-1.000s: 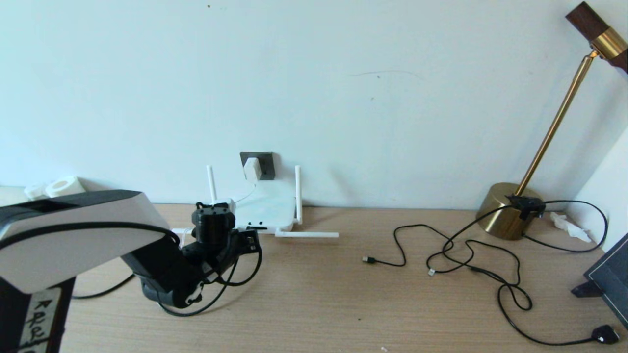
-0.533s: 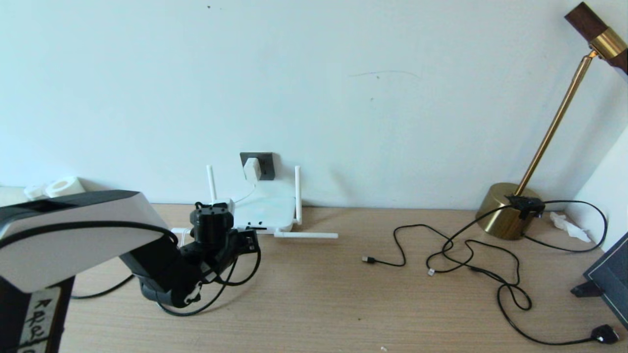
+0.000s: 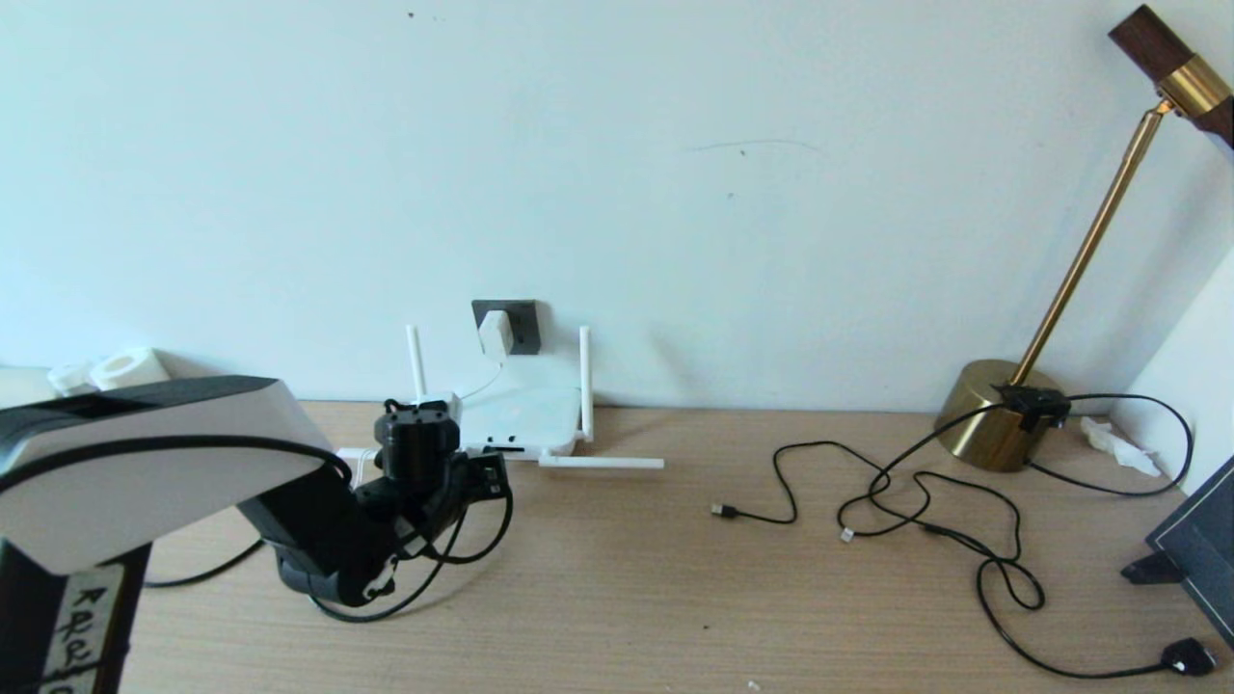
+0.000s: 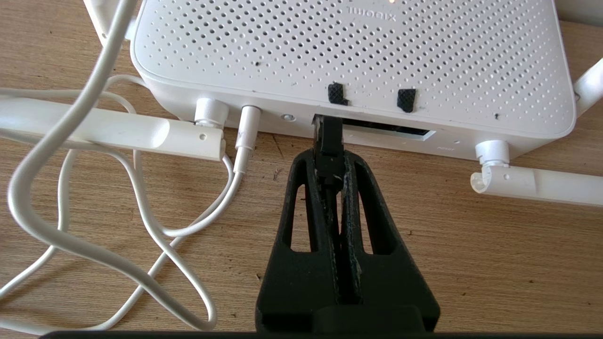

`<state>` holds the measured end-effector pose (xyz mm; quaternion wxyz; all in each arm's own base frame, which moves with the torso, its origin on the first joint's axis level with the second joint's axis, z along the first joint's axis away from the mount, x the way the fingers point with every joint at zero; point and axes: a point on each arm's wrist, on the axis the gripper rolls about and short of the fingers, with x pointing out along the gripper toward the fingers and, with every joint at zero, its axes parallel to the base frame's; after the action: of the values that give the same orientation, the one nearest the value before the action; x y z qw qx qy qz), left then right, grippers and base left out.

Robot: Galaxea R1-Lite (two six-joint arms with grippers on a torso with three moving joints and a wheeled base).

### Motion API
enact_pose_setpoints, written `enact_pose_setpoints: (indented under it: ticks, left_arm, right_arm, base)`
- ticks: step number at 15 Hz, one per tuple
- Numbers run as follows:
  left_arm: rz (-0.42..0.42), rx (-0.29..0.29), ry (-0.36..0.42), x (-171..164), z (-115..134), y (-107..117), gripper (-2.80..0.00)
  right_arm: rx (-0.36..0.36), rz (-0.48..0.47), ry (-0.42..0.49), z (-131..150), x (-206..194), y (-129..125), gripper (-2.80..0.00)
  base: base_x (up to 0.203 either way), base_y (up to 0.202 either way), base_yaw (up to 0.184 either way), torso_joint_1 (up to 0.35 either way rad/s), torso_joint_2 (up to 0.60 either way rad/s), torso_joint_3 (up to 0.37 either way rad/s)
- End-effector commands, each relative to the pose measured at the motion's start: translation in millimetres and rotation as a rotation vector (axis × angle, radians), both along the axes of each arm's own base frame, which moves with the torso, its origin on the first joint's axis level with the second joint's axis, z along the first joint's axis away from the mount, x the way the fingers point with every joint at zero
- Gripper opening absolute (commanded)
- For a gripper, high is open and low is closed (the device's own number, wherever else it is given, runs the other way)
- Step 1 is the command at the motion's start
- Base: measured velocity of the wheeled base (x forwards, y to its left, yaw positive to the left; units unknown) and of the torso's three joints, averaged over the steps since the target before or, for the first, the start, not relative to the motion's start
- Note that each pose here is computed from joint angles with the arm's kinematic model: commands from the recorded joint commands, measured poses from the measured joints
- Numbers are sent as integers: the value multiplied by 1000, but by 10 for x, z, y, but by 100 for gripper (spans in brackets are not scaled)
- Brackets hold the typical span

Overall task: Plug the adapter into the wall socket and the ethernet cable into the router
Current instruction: Plug cable into router interface

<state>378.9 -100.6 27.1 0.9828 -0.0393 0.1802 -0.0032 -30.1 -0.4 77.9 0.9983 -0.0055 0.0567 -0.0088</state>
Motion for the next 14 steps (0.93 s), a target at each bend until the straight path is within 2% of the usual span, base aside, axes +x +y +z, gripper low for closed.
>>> enact_pose_setpoints:
  ticks: [1, 8, 14]
  left_arm:
    - [2, 0, 5, -2, -28, 0, -280]
    - [2, 3, 13, 12, -87, -4, -280]
    - [2, 1, 3, 12, -43, -4, -280]
  right_arm:
    - [-1, 0, 2, -2, -1, 0, 0]
    - [-1, 0, 0, -1, 0, 0, 0]
    - [-1, 0, 2, -2, -1, 0, 0]
  base:
    - [0, 0, 0, 0, 0, 0]
    - [0, 0, 0, 0, 0, 0]
    - [0, 0, 0, 0, 0, 0]
